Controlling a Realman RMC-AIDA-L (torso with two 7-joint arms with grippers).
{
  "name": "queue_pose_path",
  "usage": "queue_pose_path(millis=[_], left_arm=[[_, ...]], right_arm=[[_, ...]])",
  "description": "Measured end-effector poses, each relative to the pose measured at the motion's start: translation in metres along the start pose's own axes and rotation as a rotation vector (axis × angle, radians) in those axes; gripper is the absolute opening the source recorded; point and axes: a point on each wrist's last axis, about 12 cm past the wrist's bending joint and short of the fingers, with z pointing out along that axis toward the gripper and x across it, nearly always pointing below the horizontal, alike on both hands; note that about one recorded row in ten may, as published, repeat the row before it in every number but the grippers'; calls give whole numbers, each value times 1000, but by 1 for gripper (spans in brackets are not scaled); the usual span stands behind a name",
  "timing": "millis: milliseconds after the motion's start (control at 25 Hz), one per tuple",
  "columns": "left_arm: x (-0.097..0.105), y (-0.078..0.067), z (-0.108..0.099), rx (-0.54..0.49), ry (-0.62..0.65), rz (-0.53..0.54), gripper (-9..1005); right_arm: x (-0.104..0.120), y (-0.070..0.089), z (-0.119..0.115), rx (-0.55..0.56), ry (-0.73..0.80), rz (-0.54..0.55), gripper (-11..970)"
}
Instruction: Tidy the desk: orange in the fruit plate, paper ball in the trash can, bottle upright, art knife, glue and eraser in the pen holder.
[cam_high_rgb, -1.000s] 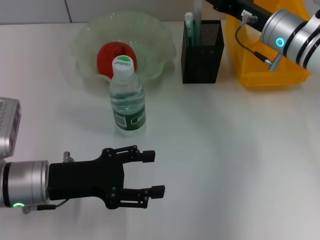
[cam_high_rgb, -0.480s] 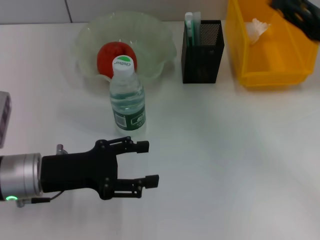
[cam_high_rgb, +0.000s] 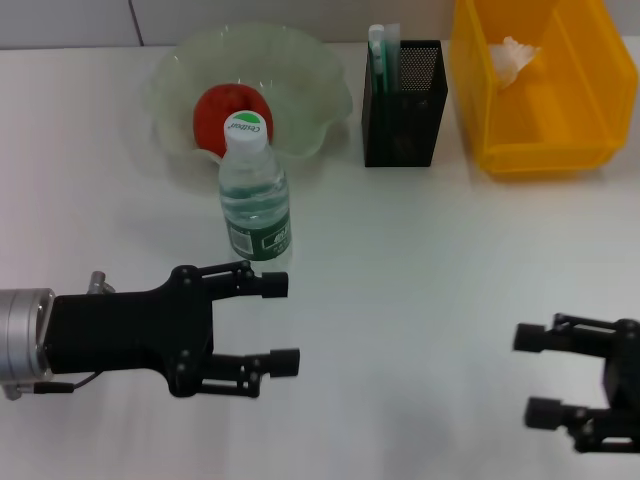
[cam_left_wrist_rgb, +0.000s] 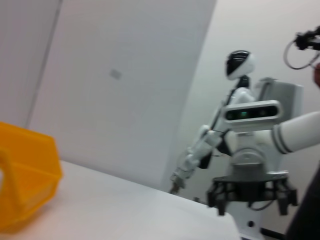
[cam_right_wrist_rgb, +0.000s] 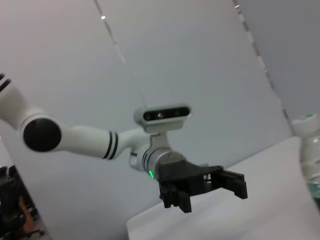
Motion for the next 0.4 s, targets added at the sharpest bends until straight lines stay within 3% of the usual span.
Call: queue_pose_path(millis=[400], left_arm=[[-2, -6, -1, 58, 5, 4, 844]], right_arm=[[1, -5, 18, -37, 14, 0, 753]])
